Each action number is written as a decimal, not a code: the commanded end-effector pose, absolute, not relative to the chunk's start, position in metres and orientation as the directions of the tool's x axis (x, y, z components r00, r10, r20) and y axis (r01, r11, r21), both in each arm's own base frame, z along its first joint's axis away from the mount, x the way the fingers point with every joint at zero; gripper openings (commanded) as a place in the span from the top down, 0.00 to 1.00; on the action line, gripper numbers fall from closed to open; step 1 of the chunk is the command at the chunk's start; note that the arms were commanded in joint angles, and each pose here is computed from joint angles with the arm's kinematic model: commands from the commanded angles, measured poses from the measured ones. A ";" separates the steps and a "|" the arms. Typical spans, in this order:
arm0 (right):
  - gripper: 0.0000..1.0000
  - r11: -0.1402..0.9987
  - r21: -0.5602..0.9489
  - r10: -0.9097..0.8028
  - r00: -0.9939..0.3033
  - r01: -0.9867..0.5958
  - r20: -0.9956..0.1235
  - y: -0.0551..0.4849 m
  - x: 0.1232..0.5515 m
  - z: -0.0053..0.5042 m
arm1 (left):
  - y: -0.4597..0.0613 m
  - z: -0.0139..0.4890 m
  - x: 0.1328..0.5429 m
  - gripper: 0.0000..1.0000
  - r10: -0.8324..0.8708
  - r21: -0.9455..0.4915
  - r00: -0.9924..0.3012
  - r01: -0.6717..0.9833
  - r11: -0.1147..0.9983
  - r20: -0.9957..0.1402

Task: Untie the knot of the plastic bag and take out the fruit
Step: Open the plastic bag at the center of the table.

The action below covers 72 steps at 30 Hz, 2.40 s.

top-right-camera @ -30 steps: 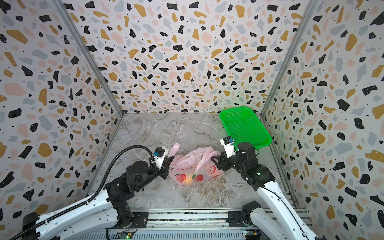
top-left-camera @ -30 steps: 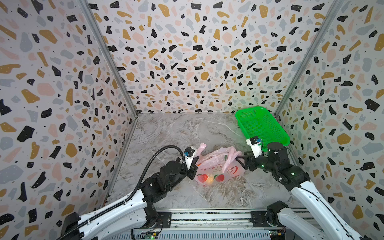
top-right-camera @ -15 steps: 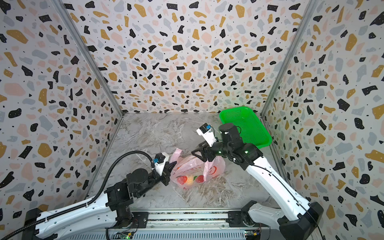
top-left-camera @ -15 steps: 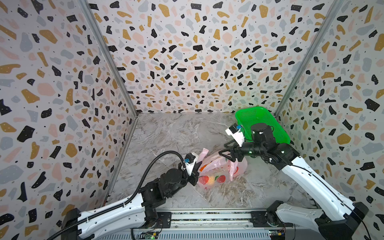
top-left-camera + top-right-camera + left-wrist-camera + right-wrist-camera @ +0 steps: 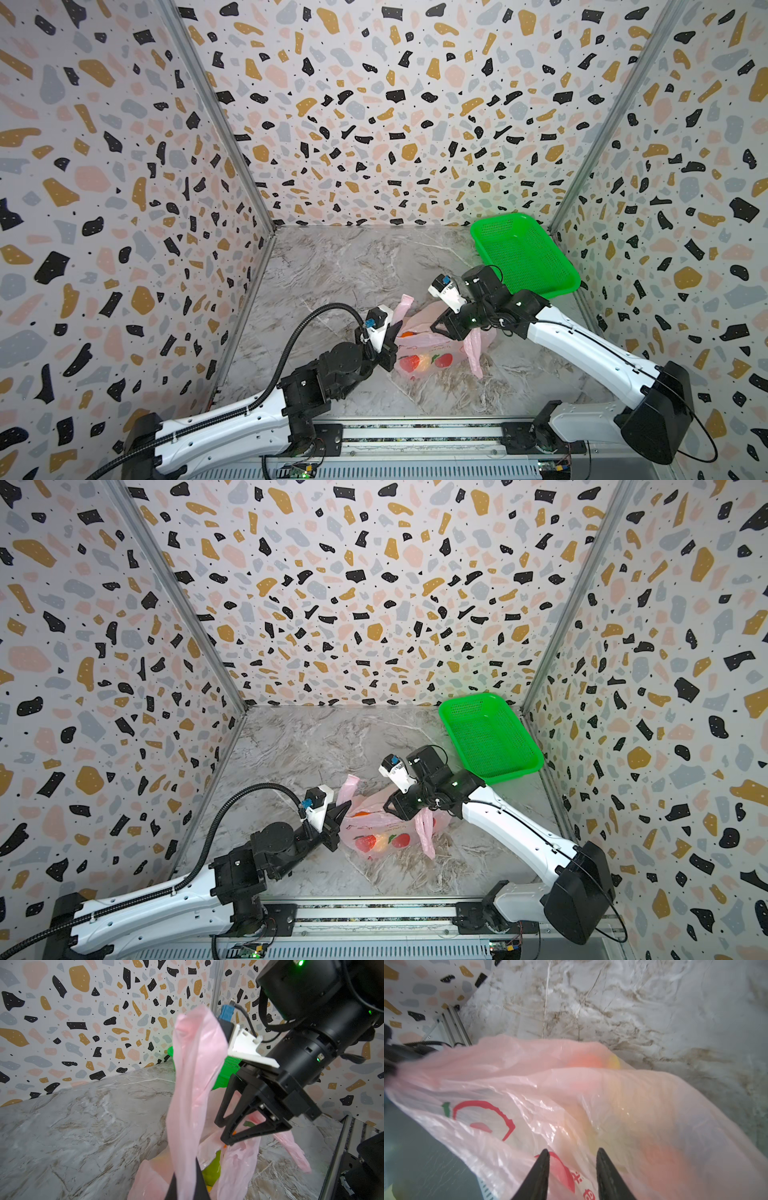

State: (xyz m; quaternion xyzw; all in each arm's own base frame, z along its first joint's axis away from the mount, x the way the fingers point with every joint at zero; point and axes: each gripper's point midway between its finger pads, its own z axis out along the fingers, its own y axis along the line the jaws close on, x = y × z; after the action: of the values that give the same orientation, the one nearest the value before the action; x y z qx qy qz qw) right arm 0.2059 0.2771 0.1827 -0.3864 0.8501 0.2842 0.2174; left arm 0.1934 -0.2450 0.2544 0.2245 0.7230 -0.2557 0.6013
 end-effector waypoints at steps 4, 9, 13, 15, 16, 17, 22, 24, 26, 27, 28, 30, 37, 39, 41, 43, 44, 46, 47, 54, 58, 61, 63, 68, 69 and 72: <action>0.60 0.584 0.347 -0.577 -0.676 -0.734 -0.458 0.261 0.162 0.140 | -0.242 0.279 0.201 1.00 -0.067 -0.135 -0.136 0.589 0.797 -0.988; 0.46 0.554 0.411 -0.551 -0.689 -0.723 -0.471 0.291 0.144 0.126 | -0.253 0.300 0.210 1.00 -0.031 -0.064 -0.066 0.580 0.812 -0.997; 0.35 0.661 0.358 -0.405 -0.715 -0.660 -0.571 0.308 0.187 0.126 | -0.263 0.314 0.215 1.00 0.042 0.040 0.010 0.583 0.811 -0.999; 0.36 0.720 0.369 -0.278 -0.732 -0.587 -0.623 0.308 0.215 0.129 | -0.265 0.321 0.218 1.00 0.066 0.077 0.040 0.575 0.814 -0.997; 0.37 0.749 0.380 -0.201 -0.733 -0.543 -0.650 0.306 0.229 0.130 | -0.266 0.324 0.219 1.00 0.080 0.095 0.052 0.574 0.813 -0.995; 0.38 0.767 0.391 -0.143 -0.730 -0.509 -0.668 0.302 0.239 0.130 | -0.268 0.325 0.219 1.00 0.091 0.109 0.061 0.576 0.810 -0.994; 0.40 0.848 0.416 0.071 -0.706 -0.329 -0.704 0.267 0.289 0.121 | -0.268 0.317 0.218 1.00 0.137 0.140 0.051 0.606 0.783 -0.989; 0.41 0.867 0.421 0.143 -0.676 -0.267 -0.723 0.249 0.305 0.124 | -0.266 0.307 0.215 1.00 0.147 0.139 0.039 0.620 0.773 -0.988; 0.41 0.877 0.424 0.190 -0.648 -0.224 -0.737 0.235 0.315 0.129 | -0.262 0.297 0.214 1.00 0.161 0.138 0.019 0.620 0.772 -0.987; 0.41 0.885 0.416 0.203 -0.632 -0.209 -0.748 0.230 0.320 0.132 | -0.261 0.294 0.215 1.00 0.163 0.137 0.014 0.616 0.775 -0.986; 0.41 0.891 0.409 0.207 -0.623 -0.199 -0.755 0.226 0.323 0.134 | -0.259 0.290 0.217 0.95 0.169 0.137 0.003 0.604 0.785 -0.986; 0.41 0.891 0.407 0.204 -0.625 -0.199 -0.754 0.223 0.327 0.135 | -0.252 0.283 0.223 0.59 0.179 0.139 -0.018 0.560 0.817 -0.984; 0.41 0.856 0.433 0.140 -0.679 -0.282 -0.720 0.237 0.314 0.127 | -0.223 0.266 0.242 0.16 0.104 0.042 -0.144 0.381 0.924 -0.984; 0.41 0.841 0.444 0.112 -0.704 -0.309 -0.702 0.245 0.309 0.124 | -0.230 0.259 0.242 0.15 0.069 -0.011 -0.188 0.393 0.920 -0.980; 0.41 0.828 0.441 0.076 -0.710 -0.346 -0.700 0.255 0.304 0.125 | -0.243 0.254 0.239 0.18 0.032 -0.073 -0.228 0.437 0.896 -0.973; 0.40 0.817 0.433 0.039 -0.713 -0.381 -0.700 0.264 0.298 0.125 | -0.257 0.253 0.236 0.19 -0.027 -0.155 -0.265 0.473 0.867 -0.964; 0.40 0.813 0.435 0.032 -0.717 -0.387 -0.697 0.265 0.296 0.126 | -0.260 0.254 0.236 0.18 -0.051 -0.181 -0.274 0.476 0.860 -0.960; 0.40 0.806 0.439 0.025 -0.717 -0.398 -0.696 0.267 0.291 0.128 | -0.266 0.257 0.236 0.18 -0.088 -0.224 -0.286 0.488 0.844 -0.954; 0.39 0.804 0.440 0.022 -0.718 -0.401 -0.695 0.268 0.289 0.129 | -0.271 0.261 0.233 0.15 -0.102 -0.244 -0.290 0.509 0.826 -0.952; 0.38 0.795 0.448 0.022 -0.718 -0.410 -0.696 0.268 0.282 0.128 | -0.289 0.268 0.234 0.04 -0.180 -0.338 -0.328 0.524 0.782 -0.927; 0.38 0.794 0.454 0.032 -0.718 -0.404 -0.695 0.265 0.278 0.126 | -0.285 0.260 0.254 0.09 -0.122 -0.264 -0.341 0.409 0.873 -0.932; 0.37 0.792 0.456 0.031 -0.719 -0.406 -0.694 0.266 0.276 0.125 | -0.278 0.256 0.269 0.16 -0.097 -0.206 -0.332 0.311 0.928 -0.938; 0.37 0.792 0.456 0.030 -0.719 -0.407 -0.694 0.266 0.275 0.124 | -0.277 0.252 0.278 0.21 -0.072 -0.169 -0.339 0.264 0.950 -0.938; 0.37 0.790 0.455 0.028 -0.716 -0.412 -0.697 0.267 0.272 0.124 | -0.273 0.226 0.293 0.47 -0.049 -0.136 -0.418 0.179 0.974 -0.907; 0.37 0.790 0.454 0.029 -0.716 -0.411 -0.698 0.266 0.272 0.125 | -0.272 0.223 0.293 0.50 -0.048 -0.136 -0.431 0.177 0.975 -0.901; 0.37 0.790 0.451 0.028 -0.711 -0.415 -0.703 0.266 0.271 0.127 | -0.265 0.227 0.288 0.53 -0.058 -0.149 -0.438 0.177 0.973 -0.897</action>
State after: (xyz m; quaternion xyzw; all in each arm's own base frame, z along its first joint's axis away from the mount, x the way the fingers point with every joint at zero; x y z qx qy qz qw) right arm 0.2728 0.2656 0.1145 -0.1111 0.8813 0.2965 0.3508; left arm 0.2902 -0.2773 0.2183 0.0586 0.8396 -0.1133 0.5281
